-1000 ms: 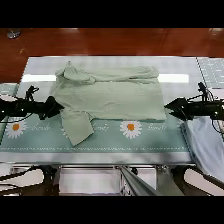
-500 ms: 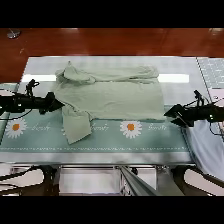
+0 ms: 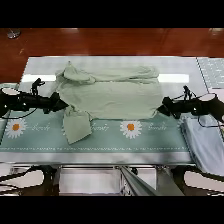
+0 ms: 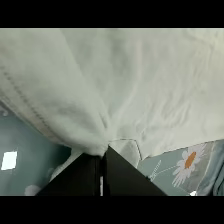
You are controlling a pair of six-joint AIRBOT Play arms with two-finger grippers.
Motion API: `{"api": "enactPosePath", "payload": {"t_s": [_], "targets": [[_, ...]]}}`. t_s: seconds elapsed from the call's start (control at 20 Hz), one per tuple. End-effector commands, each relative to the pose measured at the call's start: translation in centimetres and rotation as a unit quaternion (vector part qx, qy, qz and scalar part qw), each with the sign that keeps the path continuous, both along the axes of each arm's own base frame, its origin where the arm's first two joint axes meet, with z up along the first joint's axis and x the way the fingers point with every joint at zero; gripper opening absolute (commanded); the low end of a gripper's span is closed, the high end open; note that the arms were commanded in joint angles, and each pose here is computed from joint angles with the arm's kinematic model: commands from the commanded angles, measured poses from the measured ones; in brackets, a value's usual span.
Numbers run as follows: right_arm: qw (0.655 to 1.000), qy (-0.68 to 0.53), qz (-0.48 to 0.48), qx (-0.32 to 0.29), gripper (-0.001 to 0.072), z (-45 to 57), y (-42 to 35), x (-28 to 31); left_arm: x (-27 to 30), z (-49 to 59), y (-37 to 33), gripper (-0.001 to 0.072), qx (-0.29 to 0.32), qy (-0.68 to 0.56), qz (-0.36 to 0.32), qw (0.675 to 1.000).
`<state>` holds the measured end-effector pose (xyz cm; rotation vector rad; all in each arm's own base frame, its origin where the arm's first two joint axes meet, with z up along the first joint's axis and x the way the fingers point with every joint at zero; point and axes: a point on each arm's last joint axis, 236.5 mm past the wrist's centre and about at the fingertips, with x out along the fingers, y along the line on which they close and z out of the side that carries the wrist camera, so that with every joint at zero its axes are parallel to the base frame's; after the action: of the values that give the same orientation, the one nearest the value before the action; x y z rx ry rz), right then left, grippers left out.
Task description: Fold the shirts.
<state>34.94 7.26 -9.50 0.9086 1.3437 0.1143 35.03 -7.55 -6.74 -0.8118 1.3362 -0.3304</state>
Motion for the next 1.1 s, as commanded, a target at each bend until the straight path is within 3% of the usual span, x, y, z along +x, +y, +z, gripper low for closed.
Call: {"api": "enactPosePath", "payload": {"t_s": [0.0,0.15,0.25,0.35,0.5,0.65,0.85,1.05], "targets": [[0.998,-0.049,0.045,0.016,0.0024,3.7,2.1,3.3,0.8,1.6,0.1,0.0022,-0.001,-0.018,-0.003,1.000],[0.984,-0.138,0.116,-0.010,0.0024,13.0,1.7,7.6,5.6,11.3,1.7,0.0022,-0.031,-0.140,0.035,0.989],[0.959,-0.239,0.136,-0.067,0.0024,22.3,0.8,10.7,8.5,22.4,2.9,0.0022,-0.044,-0.286,0.061,0.955],[0.917,-0.352,0.127,-0.135,0.0024,32.9,-0.4,11.7,8.8,33.4,4.7,0.0022,-0.004,-0.417,0.084,0.905],[0.841,-0.480,0.105,-0.228,0.0024,46.3,-1.7,7.4,4.6,46.2,6.6,0.0022,0.085,-0.556,0.108,0.819],[0.785,-0.537,0.078,-0.299,0.0024,53.0,-2.8,0.2,-2.0,53.5,6.9,0.0022,0.179,-0.630,0.123,0.746],[0.748,-0.563,0.052,-0.348,0.0024,56.5,-3.4,-8.2,-10.3,56.8,5.9,0.0022,0.298,-0.659,0.149,0.674],[0.751,-0.551,0.046,-0.361,0.0024,56.2,-3.4,-14.2,-17.8,57.7,6.0,0.0022,0.409,-0.655,0.176,0.611]]}}
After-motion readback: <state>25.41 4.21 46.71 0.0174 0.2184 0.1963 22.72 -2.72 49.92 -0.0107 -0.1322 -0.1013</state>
